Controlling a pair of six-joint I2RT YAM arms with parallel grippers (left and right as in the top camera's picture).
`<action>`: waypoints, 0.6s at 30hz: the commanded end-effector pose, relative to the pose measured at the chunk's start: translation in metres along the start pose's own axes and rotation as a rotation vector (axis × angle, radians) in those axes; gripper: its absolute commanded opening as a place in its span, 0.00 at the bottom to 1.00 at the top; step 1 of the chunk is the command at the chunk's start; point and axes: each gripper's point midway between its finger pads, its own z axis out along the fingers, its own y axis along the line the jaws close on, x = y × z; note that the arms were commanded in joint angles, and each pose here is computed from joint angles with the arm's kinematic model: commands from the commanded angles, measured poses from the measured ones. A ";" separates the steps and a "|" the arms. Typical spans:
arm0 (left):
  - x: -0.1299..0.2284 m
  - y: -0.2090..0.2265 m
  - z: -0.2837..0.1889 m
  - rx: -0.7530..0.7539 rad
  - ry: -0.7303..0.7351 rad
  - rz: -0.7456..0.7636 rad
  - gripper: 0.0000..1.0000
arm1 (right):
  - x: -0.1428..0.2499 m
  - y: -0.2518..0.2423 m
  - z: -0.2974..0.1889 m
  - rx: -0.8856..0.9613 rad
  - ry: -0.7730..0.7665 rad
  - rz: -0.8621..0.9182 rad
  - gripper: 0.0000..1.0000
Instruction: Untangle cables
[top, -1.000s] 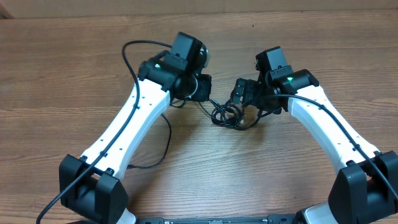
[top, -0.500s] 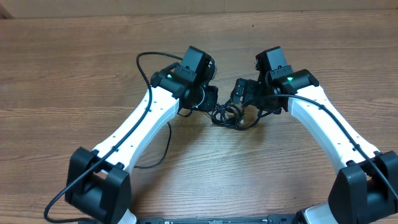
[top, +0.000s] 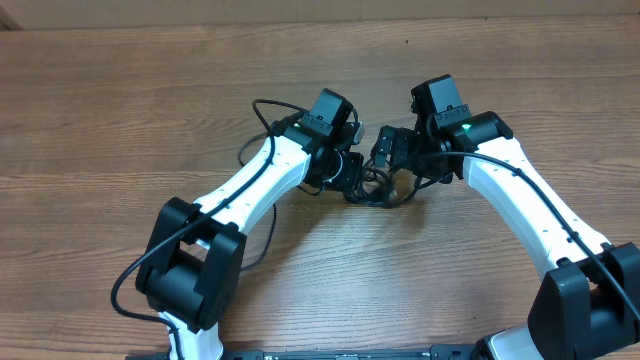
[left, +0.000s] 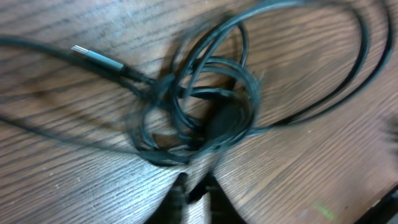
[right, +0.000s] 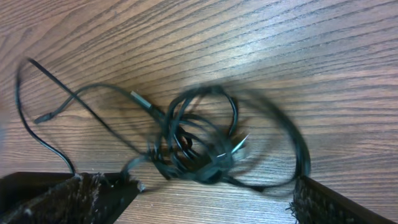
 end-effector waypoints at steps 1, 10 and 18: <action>0.005 -0.001 0.006 0.013 0.026 0.032 0.04 | -0.003 0.002 -0.004 -0.010 -0.014 -0.003 1.00; -0.028 0.020 -0.047 0.008 -0.053 -0.053 0.04 | -0.005 0.011 -0.005 -0.059 -0.016 -0.006 1.00; -0.044 0.014 -0.088 0.248 -0.066 -0.098 0.04 | 0.003 0.004 0.005 -0.036 0.015 0.036 0.62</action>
